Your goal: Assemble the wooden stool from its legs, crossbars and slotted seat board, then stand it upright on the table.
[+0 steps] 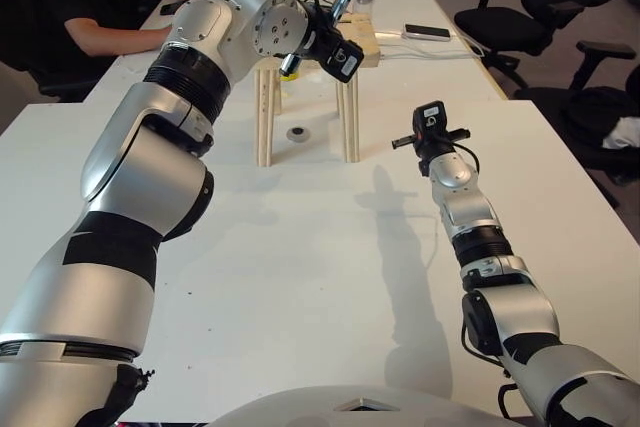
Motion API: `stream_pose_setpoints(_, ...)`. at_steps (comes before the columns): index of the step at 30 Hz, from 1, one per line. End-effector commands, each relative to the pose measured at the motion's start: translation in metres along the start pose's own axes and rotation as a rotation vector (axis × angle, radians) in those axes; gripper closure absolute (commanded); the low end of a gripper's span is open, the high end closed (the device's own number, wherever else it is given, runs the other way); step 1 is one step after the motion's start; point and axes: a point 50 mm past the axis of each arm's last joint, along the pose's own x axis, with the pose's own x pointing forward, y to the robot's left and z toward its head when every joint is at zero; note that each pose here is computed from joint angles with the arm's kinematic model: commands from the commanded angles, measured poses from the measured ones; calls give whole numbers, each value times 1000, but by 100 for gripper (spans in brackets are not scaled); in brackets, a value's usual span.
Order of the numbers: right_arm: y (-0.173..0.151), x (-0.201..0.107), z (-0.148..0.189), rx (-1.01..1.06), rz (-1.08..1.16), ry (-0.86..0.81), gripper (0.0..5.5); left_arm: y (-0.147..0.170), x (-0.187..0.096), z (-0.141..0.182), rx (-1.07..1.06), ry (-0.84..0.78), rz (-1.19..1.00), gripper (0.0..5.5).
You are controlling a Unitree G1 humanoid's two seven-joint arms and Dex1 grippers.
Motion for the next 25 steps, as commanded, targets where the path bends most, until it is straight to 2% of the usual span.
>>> stream_pose_setpoints(1, 6, 1, 2, 2, 22, -13, 550, -63, 6, -19, -179, 0, -76, 549)
stream_pose_setpoints(4, 7, 1, 1, 12, 25, -11, 550, -90, 6, -22, -274, -2, -74, 549)
stream_pose_setpoints(8, 10, 1, 1, 19, 33, -16, 550, -102, -2, -23, -426, -20, 49, 549)
stream_pose_setpoints(12, 18, 3, 8, 56, 53, -47, 550, -131, -13, -27, -725, -36, 229, 549)
stream_pose_setpoints(14, 21, 3, 10, 80, 67, -58, 550, -147, -20, -29, -940, -43, 363, 549)
stream_pose_setpoints(19, 26, 2, 10, 98, 73, -62, 550, -196, -37, -28, -1367, 3, 638, 549)
stream_pose_setpoints(22, 34, 4, 12, 111, 101, -60, 550, -203, -38, -21, -1496, -7, 716, 549)
stream_pose_setpoints(25, 40, 6, 16, 114, 121, -63, 550, -192, -35, -13, -1535, -41, 754, 549)
